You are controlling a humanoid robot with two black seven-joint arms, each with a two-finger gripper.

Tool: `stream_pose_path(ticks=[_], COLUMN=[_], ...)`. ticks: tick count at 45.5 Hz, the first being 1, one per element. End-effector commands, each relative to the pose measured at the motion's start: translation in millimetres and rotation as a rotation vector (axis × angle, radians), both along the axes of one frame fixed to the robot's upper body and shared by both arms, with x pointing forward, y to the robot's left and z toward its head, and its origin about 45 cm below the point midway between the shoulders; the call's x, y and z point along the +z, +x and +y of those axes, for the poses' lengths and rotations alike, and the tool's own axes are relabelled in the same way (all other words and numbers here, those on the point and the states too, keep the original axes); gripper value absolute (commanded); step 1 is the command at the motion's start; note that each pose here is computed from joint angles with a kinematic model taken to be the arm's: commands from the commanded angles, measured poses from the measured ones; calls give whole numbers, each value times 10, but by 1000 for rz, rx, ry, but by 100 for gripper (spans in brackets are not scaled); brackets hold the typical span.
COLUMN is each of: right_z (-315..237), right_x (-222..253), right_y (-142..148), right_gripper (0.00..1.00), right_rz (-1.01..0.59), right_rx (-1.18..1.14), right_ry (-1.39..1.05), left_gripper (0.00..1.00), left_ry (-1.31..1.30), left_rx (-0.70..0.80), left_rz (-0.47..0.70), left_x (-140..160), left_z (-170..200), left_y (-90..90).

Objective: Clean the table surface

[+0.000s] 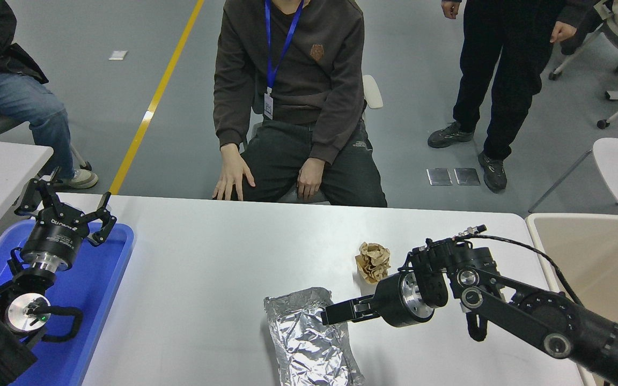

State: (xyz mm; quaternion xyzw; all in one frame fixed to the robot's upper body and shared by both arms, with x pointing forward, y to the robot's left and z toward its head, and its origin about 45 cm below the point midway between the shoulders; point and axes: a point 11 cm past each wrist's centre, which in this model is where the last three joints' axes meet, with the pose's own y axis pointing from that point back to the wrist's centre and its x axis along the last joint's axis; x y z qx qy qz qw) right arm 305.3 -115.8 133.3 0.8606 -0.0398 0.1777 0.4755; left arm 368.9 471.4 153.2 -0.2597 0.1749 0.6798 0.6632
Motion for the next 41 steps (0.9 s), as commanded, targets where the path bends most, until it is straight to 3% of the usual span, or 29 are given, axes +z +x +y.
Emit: stream_pose_path(ticks=[1, 33, 41], right_z=[84, 38, 43], right_x=[-160, -468, -469], right_y=[-77, -172, -173], right_gripper=[99, 91, 80], right_rz=[37, 84, 84], right_rx=[-17, -116, -113], right_ry=[-13, -17, -14], left_gripper=[100, 100, 100], left_ry=[0, 0, 0], left_rx=[0, 1, 0], left_rz=[0, -1, 0], left_x=[0, 2, 0], left_z=[0, 1, 0], left_y=[0, 0, 0])
